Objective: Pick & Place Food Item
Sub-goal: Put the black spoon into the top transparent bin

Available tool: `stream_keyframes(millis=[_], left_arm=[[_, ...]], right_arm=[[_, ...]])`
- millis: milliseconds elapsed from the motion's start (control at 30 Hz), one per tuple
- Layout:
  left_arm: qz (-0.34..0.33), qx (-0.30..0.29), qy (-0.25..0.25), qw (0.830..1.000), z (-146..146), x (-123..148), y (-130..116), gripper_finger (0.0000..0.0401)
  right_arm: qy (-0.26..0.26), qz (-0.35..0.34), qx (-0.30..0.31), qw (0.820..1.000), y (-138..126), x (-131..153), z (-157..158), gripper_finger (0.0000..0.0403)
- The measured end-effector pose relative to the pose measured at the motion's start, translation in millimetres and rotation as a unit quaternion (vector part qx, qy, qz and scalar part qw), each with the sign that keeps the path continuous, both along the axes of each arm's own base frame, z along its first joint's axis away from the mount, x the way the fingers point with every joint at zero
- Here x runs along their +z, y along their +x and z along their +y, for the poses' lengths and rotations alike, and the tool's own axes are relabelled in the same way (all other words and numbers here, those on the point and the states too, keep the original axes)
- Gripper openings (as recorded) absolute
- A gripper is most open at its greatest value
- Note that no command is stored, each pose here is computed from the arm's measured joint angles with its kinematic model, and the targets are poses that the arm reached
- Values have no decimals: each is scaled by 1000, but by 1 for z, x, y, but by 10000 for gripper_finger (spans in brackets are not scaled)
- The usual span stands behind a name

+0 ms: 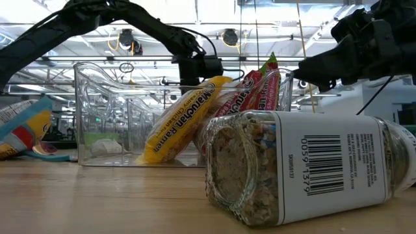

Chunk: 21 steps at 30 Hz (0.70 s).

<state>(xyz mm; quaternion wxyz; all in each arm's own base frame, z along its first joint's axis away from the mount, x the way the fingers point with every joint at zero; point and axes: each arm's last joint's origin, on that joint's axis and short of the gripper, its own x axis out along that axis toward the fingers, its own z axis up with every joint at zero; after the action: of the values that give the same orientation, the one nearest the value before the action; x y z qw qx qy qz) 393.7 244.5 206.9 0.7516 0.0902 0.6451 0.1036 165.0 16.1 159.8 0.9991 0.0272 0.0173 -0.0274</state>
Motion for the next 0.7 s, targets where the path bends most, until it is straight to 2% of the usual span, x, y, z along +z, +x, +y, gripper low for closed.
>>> stream_keyframes(millis=[233, 700], left_arm=[[14, -8, -7, 1000, 2, -19, 5, 13], [2, -16, -40, 999, 4, -31, 7, 13]], right_arm=[[1, -5, 0, 1000, 0, 1, 0, 199], [0, -4, 0, 1000, 0, 1, 0, 199]])
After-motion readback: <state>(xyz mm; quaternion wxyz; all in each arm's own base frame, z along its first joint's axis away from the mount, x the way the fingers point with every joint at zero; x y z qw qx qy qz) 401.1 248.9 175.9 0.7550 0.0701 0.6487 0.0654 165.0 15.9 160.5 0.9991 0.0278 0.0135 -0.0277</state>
